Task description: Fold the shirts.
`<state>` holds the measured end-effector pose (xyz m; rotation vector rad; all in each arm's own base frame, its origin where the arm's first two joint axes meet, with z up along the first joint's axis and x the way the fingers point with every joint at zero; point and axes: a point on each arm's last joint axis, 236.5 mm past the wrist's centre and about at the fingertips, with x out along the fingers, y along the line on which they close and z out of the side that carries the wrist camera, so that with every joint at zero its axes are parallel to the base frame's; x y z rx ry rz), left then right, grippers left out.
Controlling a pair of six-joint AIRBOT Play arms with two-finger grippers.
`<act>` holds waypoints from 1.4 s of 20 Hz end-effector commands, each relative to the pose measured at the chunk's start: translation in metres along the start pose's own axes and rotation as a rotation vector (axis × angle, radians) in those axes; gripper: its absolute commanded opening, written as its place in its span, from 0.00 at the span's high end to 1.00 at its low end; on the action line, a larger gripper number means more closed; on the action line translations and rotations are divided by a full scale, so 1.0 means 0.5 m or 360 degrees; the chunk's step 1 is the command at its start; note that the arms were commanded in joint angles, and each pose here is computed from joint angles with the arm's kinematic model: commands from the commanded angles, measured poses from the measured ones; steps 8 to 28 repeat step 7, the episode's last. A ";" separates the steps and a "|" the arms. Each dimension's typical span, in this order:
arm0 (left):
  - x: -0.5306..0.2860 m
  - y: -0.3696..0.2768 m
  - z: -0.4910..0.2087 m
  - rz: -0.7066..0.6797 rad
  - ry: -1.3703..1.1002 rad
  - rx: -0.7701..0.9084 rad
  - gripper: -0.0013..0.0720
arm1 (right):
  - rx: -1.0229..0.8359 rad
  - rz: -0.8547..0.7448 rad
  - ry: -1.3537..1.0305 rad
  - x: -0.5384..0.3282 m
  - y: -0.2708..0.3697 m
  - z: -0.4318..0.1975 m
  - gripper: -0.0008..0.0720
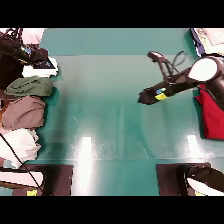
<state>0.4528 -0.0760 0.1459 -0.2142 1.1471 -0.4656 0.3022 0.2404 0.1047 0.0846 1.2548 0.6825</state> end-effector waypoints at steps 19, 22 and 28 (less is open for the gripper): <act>0.000 0.000 0.000 0.0000 0.0000 0.0000 0.95 | -0.0127 0.0052 0.0015 0.016 0.064 0.043 0.97; 0.000 0.000 0.000 0.0000 0.0000 0.0000 0.95 | -0.0127 0.0052 0.0015 0.016 0.064 0.043 0.97; 0.000 0.000 0.000 0.0000 0.0000 0.0000 0.95 | -0.0127 0.0052 0.0015 0.016 0.064 0.043 0.97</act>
